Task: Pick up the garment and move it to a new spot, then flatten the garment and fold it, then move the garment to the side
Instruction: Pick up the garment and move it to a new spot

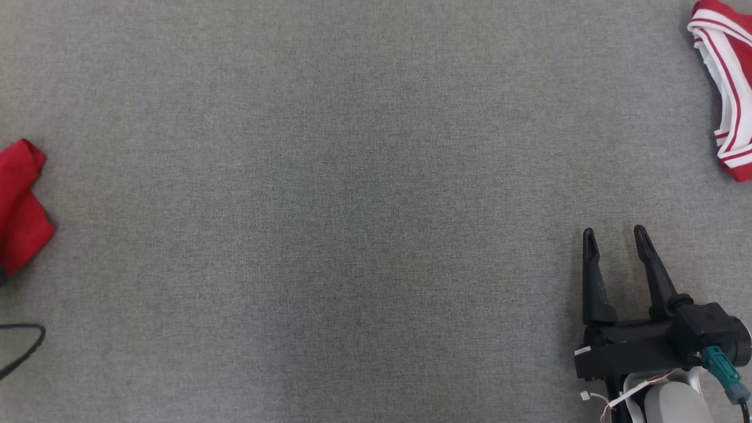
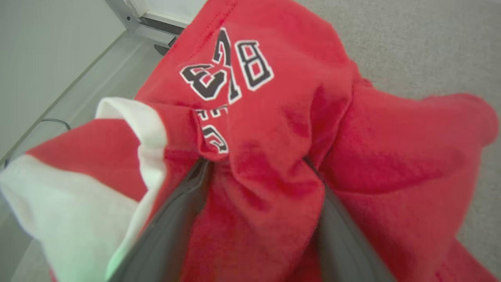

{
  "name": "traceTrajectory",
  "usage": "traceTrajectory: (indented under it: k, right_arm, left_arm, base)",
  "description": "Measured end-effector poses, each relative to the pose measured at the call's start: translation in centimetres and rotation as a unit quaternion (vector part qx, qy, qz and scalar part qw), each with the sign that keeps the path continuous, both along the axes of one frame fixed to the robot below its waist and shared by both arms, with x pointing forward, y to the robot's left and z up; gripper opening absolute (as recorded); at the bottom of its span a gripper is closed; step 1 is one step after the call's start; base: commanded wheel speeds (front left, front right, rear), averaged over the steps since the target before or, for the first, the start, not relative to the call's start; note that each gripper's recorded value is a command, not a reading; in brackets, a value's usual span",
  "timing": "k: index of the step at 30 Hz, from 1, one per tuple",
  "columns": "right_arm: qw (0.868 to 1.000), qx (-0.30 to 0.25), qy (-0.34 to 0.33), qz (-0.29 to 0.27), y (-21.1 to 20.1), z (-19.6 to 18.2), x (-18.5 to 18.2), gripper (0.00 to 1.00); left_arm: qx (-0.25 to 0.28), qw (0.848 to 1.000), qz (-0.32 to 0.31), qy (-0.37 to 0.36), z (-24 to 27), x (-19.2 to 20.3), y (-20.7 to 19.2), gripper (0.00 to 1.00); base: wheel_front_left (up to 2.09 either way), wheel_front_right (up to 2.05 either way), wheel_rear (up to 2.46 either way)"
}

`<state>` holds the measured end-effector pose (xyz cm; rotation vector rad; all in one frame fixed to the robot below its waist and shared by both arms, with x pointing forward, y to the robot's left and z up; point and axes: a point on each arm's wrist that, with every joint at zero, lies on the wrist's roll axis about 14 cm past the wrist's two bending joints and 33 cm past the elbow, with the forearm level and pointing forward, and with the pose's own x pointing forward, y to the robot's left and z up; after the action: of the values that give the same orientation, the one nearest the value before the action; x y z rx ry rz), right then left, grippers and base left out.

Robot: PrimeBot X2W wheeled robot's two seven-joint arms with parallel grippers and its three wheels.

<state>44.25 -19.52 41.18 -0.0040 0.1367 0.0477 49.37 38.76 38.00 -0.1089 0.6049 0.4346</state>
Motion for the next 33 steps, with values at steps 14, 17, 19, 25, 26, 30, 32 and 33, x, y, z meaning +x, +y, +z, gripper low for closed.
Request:
traceTrajectory:
  k: [14, 17, 19, 25, 26, 30, 32, 33]
  right_arm:
    - [1.000, -0.004, -0.018, 0.008, 0.2, 1.4, 0.4, 1.00]
    - [1.000, -0.002, -0.024, 0.007, 0.2, 2.0, 0.2, 1.00]
    - [1.000, 0.002, -0.028, 0.007, 0.4, 2.4, 0.0, 1.00]
    - [0.999, 0.014, -0.040, 0.004, 0.6, 3.6, -0.7, 1.00]
    - [0.999, 0.015, -0.041, 0.003, 0.6, 3.8, -0.9, 1.00]
    - [0.999, 0.021, -0.045, -0.007, 0.2, 4.2, -1.6, 1.00]
    - [0.999, 0.020, -0.045, -0.015, -0.3, 4.4, -2.1, 1.00]
    - [0.999, 0.020, -0.046, -0.020, -0.6, 4.5, -2.3, 1.00]
  left_arm:
    - [0.001, 0.991, 0.007, -0.131, 4.7, 2.5, -0.6, 0.00]
    - [0.026, 0.976, -0.003, -0.217, 9.5, 4.0, -0.5, 0.00]
    - [0.043, 0.962, -0.018, -0.268, 12.5, 4.7, -0.9, 0.00]
    - [0.074, 0.917, -0.086, -0.383, 21.4, 6.6, -4.1, 0.00]
    - [0.078, 0.909, -0.096, -0.399, 22.7, 6.8, -4.7, 0.00]
    - [0.084, 0.882, -0.146, -0.440, 26.1, 7.5, -8.4, 0.00]
    - [0.076, 0.867, -0.182, -0.457, 27.5, 8.0, -11.7, 0.00]
    - [0.069, 0.860, -0.198, -0.466, 28.1, 8.2, -13.3, 0.00]
  base:
    - [0.00, 0.00, 0.00]
    - [0.00, 0.00, 0.00]
    - [0.00, 0.00, 0.00]
    - [0.00, 0.00, 0.00]
    - [0.00, 0.00, 0.00]
    - [0.00, 0.00, 0.00]
    - [0.00, 0.00, 0.00]
    - [0.00, 0.00, 0.00]
